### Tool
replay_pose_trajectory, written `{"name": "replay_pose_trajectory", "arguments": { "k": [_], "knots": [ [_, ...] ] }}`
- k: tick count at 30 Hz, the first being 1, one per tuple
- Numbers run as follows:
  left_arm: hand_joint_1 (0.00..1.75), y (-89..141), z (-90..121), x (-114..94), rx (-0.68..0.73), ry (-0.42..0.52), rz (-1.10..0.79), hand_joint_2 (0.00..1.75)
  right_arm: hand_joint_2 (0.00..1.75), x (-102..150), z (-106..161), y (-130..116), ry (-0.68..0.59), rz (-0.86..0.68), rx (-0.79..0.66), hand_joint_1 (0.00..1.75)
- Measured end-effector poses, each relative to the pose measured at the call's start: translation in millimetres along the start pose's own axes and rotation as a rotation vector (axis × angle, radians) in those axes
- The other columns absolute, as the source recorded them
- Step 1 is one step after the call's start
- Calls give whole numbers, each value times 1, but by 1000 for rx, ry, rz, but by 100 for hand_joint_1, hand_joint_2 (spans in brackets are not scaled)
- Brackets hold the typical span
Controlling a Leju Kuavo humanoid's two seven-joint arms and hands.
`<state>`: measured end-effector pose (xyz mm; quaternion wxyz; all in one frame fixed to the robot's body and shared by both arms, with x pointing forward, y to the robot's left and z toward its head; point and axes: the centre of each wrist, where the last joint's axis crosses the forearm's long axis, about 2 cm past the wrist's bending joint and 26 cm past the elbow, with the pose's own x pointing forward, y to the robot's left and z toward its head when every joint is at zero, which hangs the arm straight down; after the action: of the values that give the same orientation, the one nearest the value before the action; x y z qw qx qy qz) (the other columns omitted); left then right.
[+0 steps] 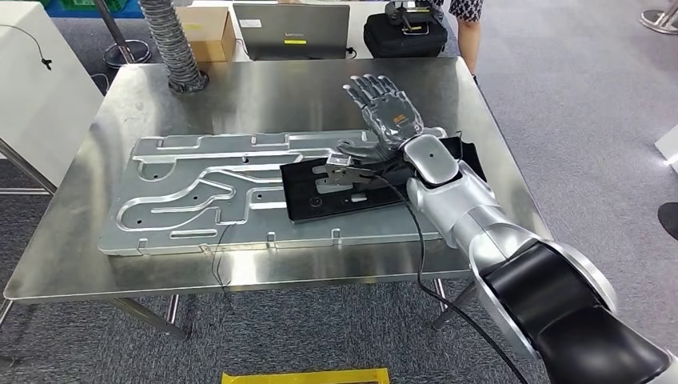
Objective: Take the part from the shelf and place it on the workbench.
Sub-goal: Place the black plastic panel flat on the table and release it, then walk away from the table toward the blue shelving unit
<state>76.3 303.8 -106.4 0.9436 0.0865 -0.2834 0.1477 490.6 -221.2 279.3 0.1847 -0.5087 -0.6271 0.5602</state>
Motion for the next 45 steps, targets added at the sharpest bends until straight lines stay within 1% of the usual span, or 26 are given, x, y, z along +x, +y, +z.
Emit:
{"name": "replay_pose_trajectory", "arguments": {
  "k": [1,3,5,7,8,10,12,13,15,17,20,24,26,29,32,35,41,45],
  "knots": [
    [0,0,0,0,-3,-2,3,0,0,-2,2,0,18,-37,-43,0],
    [0,-2,1,-1,-19,-6,17,0,0,-7,2,-6,37,-151,-204,0],
    [0,-5,1,-1,-42,-8,34,0,0,-19,3,-22,42,-271,-431,0],
    [0,-7,2,-2,-60,-10,51,0,0,-38,16,-33,121,-377,-658,0],
    [0,-7,2,-3,-64,-10,61,0,0,-45,30,-33,190,-423,-756,0],
    [0,-5,5,-10,-64,-4,83,0,0,-56,73,-29,323,-447,-922,0],
    [0,-2,10,-20,-54,8,104,0,0,-60,132,-22,437,-409,-1021,0],
    [0,0,11,-24,-48,13,112,0,0,-60,164,-16,489,-384,-1039,0],
    [0,3,13,-28,-37,21,123,0,0,-56,225,-9,571,-325,-1043,0],
    [0,6,14,-30,-30,25,128,0,0,-52,273,-11,616,-259,-1029,0],
    [0,10,12,-28,-26,19,135,0,0,-43,321,-19,649,-189,-1003,0],
    [0,12,11,-26,-27,10,146,0,0,-30,366,-23,694,-157,-952,0],
    [0,12,11,-25,-25,4,151,0,0,-27,382,-23,721,-149,-929,0],
    [0,12,10,-24,-18,-1,156,0,0,-22,400,-19,761,-145,-887,0],
    [0,12,10,-24,-17,-1,156,0,0,-17,412,-12,801,-147,-838,0],
    [0,12,10,-24,-17,-1,155,0,0,-13,419,-5,838,-158,-813,0],
    [0,11,11,-26,-18,2,150,0,0,-3,437,19,940,-214,-743,0],
    [0,11,12,-28,-21,3,148,0,0,7,451,39,1015,-277,-682,0]
  ]
}}
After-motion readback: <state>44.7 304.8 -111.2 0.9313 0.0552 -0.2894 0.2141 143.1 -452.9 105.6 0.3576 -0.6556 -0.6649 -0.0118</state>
